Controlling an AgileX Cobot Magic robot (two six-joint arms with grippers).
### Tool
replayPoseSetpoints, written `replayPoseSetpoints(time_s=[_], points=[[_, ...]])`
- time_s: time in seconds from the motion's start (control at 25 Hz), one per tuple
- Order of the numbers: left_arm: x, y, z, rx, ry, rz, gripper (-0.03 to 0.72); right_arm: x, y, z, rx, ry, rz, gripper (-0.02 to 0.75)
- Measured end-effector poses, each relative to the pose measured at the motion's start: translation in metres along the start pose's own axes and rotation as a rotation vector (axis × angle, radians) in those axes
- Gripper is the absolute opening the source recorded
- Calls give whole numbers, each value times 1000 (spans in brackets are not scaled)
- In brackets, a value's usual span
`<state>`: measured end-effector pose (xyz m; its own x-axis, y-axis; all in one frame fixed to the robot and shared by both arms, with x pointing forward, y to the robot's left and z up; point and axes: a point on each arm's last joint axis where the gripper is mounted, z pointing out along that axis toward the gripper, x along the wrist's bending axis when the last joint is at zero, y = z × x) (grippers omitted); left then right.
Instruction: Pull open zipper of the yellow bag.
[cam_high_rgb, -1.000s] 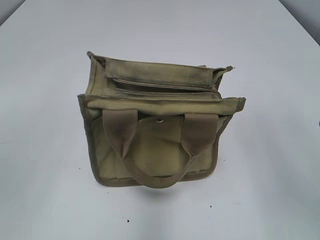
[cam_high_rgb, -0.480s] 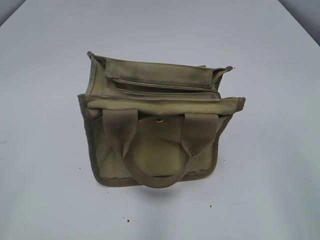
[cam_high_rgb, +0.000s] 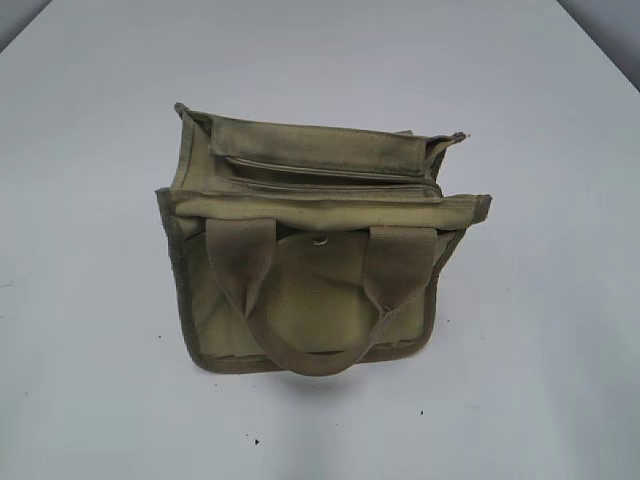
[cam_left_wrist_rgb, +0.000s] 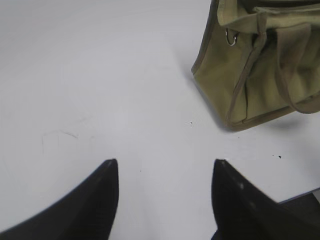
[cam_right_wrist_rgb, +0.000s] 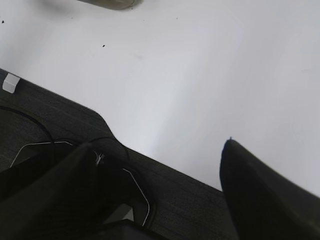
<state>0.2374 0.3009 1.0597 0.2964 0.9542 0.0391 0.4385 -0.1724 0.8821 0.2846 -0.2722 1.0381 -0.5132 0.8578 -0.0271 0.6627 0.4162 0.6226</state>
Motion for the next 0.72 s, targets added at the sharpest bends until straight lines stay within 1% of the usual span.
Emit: replayPoseSetpoints(time_s=[0.72], points=[[0,-1,1,6,1,1,454,0,0,0,-1,0,-8,584]])
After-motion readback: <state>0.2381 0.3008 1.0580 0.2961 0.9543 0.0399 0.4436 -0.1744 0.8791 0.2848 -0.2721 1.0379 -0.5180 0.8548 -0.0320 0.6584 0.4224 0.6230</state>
